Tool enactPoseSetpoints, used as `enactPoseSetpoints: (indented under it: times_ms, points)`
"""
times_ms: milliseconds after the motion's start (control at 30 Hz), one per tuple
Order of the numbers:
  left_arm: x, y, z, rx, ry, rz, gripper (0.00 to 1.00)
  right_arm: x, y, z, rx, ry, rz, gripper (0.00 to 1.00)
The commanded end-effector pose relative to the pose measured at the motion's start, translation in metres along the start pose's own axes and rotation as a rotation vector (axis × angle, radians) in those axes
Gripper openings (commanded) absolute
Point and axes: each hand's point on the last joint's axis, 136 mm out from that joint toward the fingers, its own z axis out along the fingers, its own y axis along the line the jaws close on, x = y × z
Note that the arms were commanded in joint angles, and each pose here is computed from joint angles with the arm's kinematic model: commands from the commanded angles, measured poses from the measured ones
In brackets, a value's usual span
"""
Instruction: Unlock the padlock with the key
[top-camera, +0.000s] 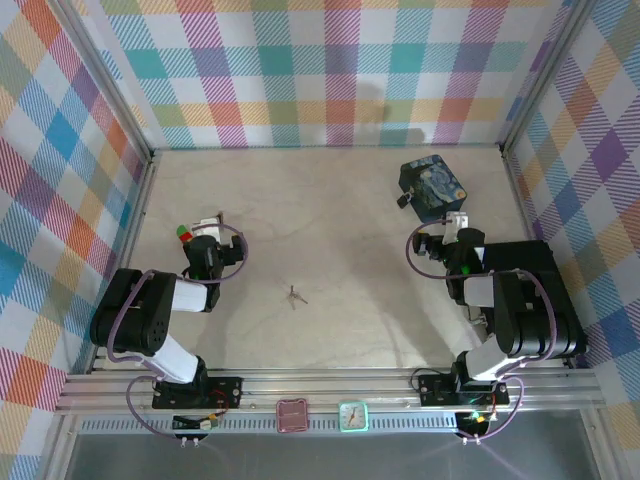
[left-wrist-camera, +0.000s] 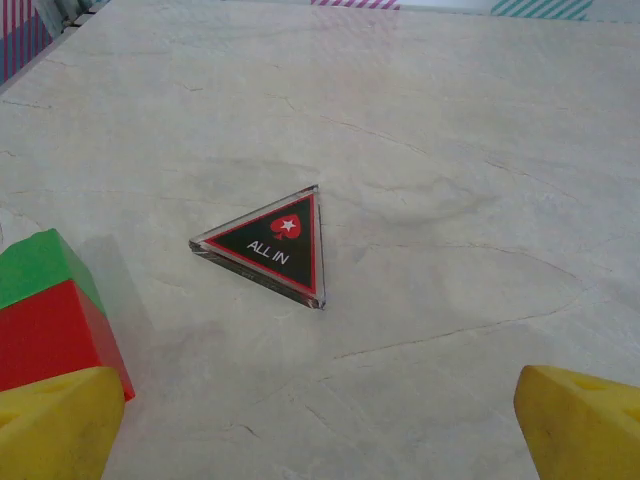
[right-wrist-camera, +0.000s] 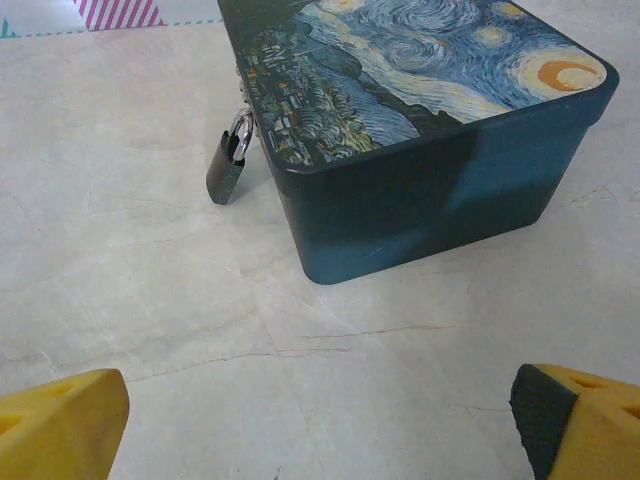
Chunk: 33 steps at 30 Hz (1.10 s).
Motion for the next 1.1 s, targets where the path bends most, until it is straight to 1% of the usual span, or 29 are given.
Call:
enactPoseSetpoints:
  times_ms: [0,867,933,1000,1033,1067]
  points:
    - [-0.011,0.001,0.002,-0.001,-0.029,-0.013,1.0,-0.013,0.002,0.002,-0.013,-0.039,-0.004,0.99]
    - [-0.011,0.001,0.002,-0.002,-0.029,-0.014,1.0,-0.013,0.002,0.002,-0.013,-0.041,-0.005,0.99]
    - [-0.011,0.001,0.002,-0.002,-0.029,-0.013,1.0,-0.02,0.002,-0.001,-0.007,-0.045,-0.007,0.99]
    - [-0.011,0.001,0.002,-0.002,-0.029,-0.013,1.0,-0.037,0.001,-0.006,0.022,-0.036,-0.012,0.99]
    - [-0.011,0.001,0.002,-0.001,-0.029,-0.013,1.0,-0.04,-0.001,-0.009,0.044,0.004,0.0,0.99]
    - [-0.011,0.001,0.002,-0.002,-0.029,-0.013,1.0,-0.049,-0.003,-0.013,0.059,0.019,0.017,0.99]
